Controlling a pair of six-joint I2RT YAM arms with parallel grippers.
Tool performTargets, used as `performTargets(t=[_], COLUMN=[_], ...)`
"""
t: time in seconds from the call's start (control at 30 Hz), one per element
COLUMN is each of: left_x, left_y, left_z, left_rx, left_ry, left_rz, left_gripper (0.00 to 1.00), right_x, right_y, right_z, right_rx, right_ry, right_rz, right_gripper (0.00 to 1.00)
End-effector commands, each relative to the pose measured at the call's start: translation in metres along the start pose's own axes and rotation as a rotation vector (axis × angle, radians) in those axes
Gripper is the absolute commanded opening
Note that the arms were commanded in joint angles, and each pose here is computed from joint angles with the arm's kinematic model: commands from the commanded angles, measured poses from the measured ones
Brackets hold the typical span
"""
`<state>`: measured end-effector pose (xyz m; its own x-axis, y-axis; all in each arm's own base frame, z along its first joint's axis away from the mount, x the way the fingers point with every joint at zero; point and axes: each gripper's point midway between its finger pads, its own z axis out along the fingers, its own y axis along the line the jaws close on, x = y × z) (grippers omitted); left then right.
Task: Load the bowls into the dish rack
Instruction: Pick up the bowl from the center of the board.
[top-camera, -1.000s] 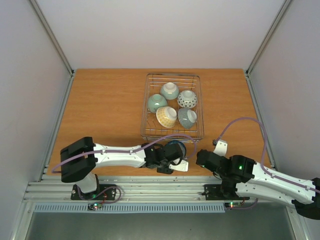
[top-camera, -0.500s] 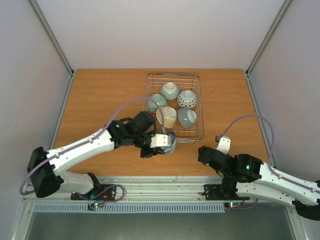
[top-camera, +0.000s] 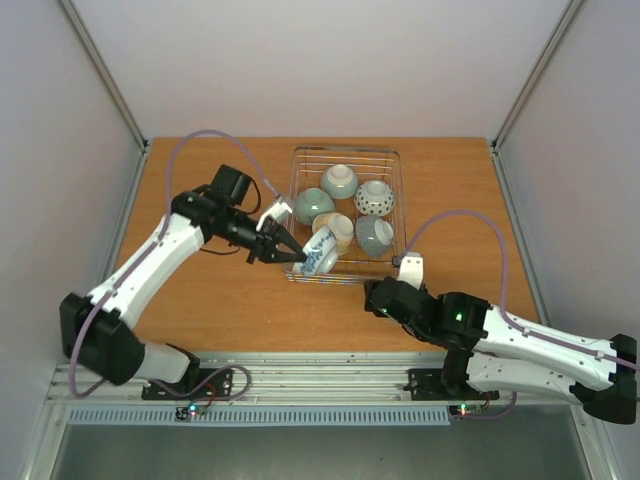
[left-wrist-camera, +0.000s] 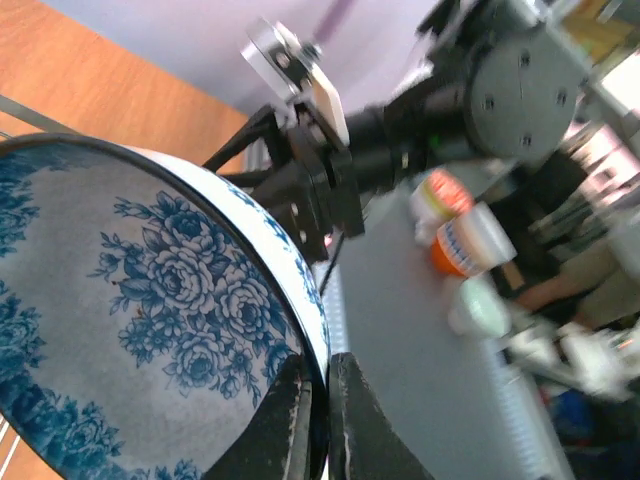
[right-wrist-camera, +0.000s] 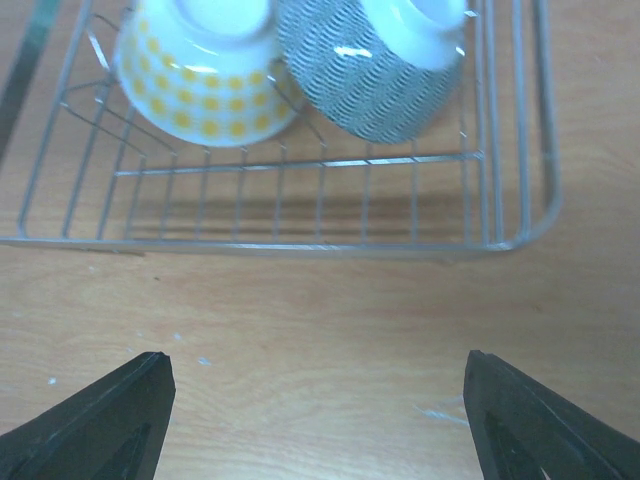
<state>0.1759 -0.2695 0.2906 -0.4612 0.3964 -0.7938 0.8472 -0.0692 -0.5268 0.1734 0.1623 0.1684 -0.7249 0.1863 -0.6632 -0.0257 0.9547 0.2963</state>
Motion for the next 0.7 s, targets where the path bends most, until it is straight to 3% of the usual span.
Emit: performTargets(t=[0.0,0.1,0.2,0.43,0.67], left_x=[-0.030,-0.027,-0.029,-0.024,-0.023], left_y=[-0.005,0.011,0.019,0.024,0.018], left_z=[-0.027,-0.031,-0.030,-0.029,-0.029], left_rx=[0.256,0.248,0.236,0.236,0.234], left_ry=[-0.183,-0.188,-0.187,-0.184,-0.178], left_rz=[-0.213,-0.341,-0.260,-0.263,-0.256], left_gripper=[0.00,0.00,0.01,0.01,0.00], right_x=[-0.038,-0.047,-0.054,-0.063,-0.065], right_y=[0.041,0.058,0.077,0.105,0.117], right_z=[-0.007,-0.007,-0.006,-0.004,0.004], right_rx=[-0.102,-0.135,-0.190,-0.290,-0.336], right_ry=[-0.123,-0.151,-0.180,-0.248,-0.217], right_rz=[-0.045,-0.079,-0.101,-0.159,-0.157], right_gripper=[0.81,0.81,0.83,0.86,0.88])
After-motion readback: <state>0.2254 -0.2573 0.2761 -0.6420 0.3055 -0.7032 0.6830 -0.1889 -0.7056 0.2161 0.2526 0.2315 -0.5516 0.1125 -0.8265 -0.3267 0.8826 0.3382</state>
